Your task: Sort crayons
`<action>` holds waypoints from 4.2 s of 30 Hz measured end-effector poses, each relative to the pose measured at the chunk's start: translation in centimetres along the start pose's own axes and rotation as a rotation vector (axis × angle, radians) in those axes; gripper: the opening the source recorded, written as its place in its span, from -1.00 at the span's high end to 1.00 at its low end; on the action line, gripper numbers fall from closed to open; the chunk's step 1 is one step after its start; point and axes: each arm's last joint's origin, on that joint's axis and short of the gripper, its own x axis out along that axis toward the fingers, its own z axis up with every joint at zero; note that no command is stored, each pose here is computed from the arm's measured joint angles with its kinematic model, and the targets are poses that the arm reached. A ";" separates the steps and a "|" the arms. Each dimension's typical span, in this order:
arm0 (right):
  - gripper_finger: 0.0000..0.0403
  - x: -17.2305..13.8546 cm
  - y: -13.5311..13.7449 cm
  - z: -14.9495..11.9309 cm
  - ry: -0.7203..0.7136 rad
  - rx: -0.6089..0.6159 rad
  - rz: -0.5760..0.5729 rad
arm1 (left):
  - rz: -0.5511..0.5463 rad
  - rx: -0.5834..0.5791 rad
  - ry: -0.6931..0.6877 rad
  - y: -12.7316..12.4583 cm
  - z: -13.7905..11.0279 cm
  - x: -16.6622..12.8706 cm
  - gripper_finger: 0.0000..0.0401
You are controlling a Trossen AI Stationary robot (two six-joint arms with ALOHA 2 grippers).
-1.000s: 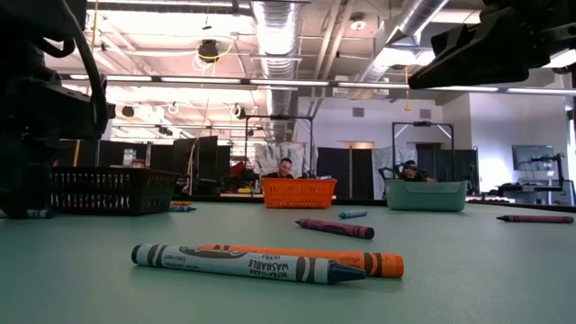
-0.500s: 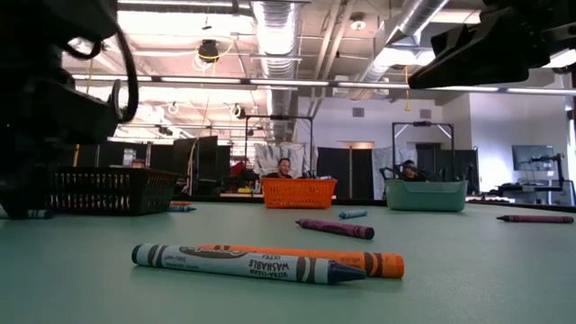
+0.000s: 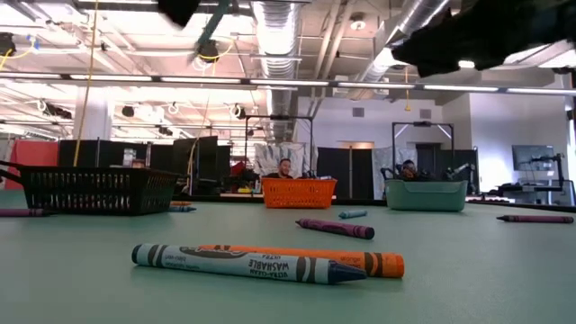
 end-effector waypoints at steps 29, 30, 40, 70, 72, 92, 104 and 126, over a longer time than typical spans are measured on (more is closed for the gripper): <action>-0.06 6.9 0.0 -0.3 -0.240 -0.120 -0.002 | -0.174 0.134 -0.324 -0.6 -0.7 6.4 0.94; -0.10 6.9 0.0 -0.2 -0.241 -0.120 -0.004 | -0.176 0.128 -0.325 -0.6 -0.7 6.4 0.94; -0.16 7.2 0.2 0.8 -0.276 -0.116 0.003 | -0.165 0.142 -0.322 -0.6 -1.7 7.8 0.94; 0.94 7.2 0.2 0.5 -0.214 -0.148 -0.073 | -0.134 0.184 -0.302 0.2 -1.9 8.2 0.81; 0.96 7.0 0.1 0.3 -0.157 -0.156 -0.119 | -0.135 0.183 -0.268 0.3 -2.2 8.2 0.72; 0.99 -6.5 -11.2 0.9 0.560 -0.113 -0.461 | 0.158 -0.118 0.684 1.3 -8.8 2.1 0.37; 0.99 -12.1 -19.1 -4.3 0.866 0.221 -0.564 | 0.289 0.130 0.750 -1.9 -10.3 -3.8 0.37; 0.97 -11.6 -24.4 -6.1 1.044 0.150 -0.585 | 0.317 0.130 0.177 2.2 -3.9 -13.6 0.37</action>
